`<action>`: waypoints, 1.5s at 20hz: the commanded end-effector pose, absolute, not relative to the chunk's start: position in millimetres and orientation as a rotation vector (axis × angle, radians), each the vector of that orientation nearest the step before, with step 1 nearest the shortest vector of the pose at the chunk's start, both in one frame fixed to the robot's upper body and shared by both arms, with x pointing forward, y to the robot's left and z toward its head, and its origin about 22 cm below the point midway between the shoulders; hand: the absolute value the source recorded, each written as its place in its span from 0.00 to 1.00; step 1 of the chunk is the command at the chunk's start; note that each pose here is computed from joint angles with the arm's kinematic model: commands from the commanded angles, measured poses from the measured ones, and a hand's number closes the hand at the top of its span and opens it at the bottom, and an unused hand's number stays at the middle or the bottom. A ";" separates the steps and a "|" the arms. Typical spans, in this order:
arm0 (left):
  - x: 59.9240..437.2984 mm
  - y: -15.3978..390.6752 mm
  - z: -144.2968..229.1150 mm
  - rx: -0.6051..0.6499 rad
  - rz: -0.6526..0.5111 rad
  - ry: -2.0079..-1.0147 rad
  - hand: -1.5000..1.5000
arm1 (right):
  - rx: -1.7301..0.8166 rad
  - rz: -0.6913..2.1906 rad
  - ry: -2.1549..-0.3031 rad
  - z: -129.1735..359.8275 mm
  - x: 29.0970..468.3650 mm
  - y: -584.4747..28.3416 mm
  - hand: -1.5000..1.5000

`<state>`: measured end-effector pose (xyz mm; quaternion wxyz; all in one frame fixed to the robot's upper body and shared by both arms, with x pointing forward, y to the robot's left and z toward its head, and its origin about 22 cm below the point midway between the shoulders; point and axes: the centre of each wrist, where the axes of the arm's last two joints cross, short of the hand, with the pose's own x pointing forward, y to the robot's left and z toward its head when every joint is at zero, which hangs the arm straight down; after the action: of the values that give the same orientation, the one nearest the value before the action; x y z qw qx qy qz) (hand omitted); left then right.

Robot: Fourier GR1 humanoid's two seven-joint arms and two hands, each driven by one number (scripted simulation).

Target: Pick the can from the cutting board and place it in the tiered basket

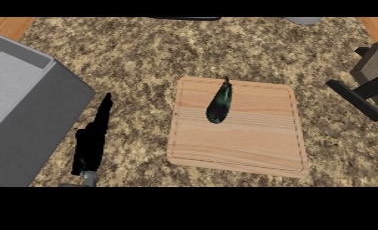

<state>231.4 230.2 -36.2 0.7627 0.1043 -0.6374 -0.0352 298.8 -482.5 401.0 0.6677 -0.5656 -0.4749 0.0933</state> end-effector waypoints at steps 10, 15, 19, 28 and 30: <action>220.3 227.2 -48.2 0.236 -0.044 -1.305 0.50 | -0.873 -0.172 -1.289 362.2 351.0 -482.4 0.00; 220.1 242.6 -51.8 0.238 -0.040 -1.324 0.50 | -0.832 -0.346 -1.436 378.5 338.6 -495.4 0.00; 218.8 242.6 -53.6 0.256 -0.035 -1.320 0.50 | -1.011 -0.526 -1.504 407.2 302.9 -516.7 0.00; 210.2 236.1 -53.2 0.242 0.005 -1.300 0.50 | -1.139 -0.773 -1.363 428.9 196.5 -587.3 0.00; 203.7 257.1 -61.7 0.265 -0.002 -1.286 0.50 | -1.130 -0.782 -1.375 439.4 160.2 -601.1 0.00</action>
<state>213.8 247.4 -43.0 0.7637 0.1194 -0.6344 -0.0085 211.7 -578.5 428.7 0.5725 -0.4807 -0.5876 -0.3097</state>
